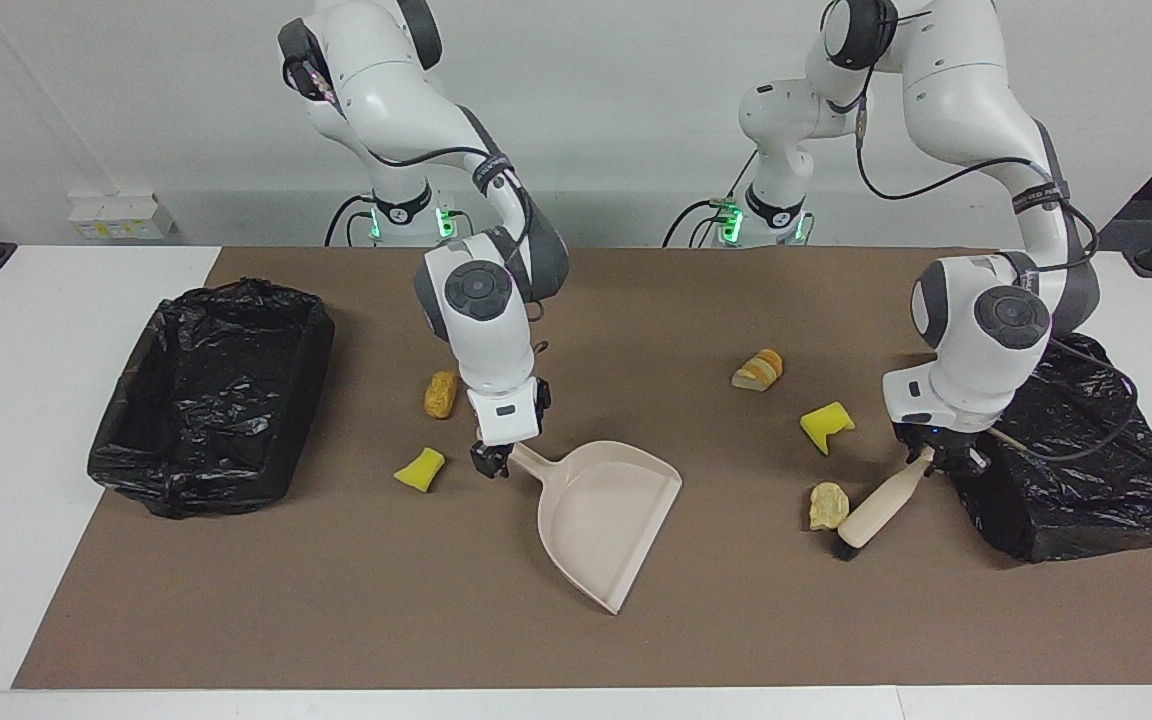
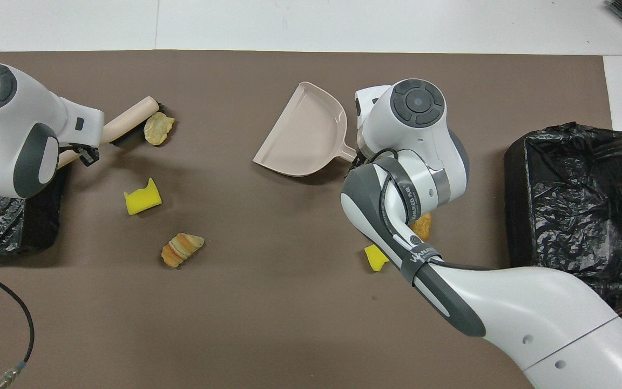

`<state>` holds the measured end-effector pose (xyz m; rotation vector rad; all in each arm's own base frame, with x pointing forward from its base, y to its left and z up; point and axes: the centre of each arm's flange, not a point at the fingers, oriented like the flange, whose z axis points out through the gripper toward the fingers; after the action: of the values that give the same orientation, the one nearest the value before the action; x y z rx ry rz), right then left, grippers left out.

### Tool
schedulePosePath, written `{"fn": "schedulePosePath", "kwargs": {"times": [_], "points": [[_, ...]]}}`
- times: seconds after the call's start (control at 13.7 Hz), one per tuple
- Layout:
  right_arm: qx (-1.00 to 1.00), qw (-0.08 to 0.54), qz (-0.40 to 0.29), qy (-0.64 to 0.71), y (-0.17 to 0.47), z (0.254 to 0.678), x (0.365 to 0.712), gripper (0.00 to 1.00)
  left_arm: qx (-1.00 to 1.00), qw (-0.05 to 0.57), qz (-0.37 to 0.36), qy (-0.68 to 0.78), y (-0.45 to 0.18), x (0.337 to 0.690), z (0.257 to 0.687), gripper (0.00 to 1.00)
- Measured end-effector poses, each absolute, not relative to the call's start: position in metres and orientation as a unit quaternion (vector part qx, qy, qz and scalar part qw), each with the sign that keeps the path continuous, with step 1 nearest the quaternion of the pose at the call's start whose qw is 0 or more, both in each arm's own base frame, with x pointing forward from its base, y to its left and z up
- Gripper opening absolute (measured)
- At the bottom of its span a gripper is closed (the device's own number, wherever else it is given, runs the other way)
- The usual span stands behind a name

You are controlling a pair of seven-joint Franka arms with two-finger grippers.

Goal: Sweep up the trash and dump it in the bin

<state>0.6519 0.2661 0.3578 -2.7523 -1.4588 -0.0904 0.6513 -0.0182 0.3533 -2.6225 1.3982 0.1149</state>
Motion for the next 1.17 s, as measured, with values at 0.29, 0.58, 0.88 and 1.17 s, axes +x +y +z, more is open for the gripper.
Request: {"fn": "schedulePosePath", "kwargs": {"times": [0.29,0.58,0.88,1.17], "points": [[-0.88,0.012,-0.028,-0.475,0.264,0.353,0.651,0.94,-0.892,0.081,0.071,0.439,-0.038,0.583,0.353,0.25],[-0.875,0.012,-0.032,-0.483,0.258,0.345,0.651,0.5,-0.919,0.094,0.073,0.376,-0.084,0.539,0.354,0.25],[-0.873,0.011,-0.031,-0.486,0.258,0.346,0.651,0.32,-0.95,0.113,0.083,0.279,-0.094,0.52,0.383,0.25],[-0.836,0.011,-0.017,-0.548,0.254,0.359,0.651,0.32,-0.978,0.137,0.084,0.133,-0.092,0.484,0.406,0.25]]}}
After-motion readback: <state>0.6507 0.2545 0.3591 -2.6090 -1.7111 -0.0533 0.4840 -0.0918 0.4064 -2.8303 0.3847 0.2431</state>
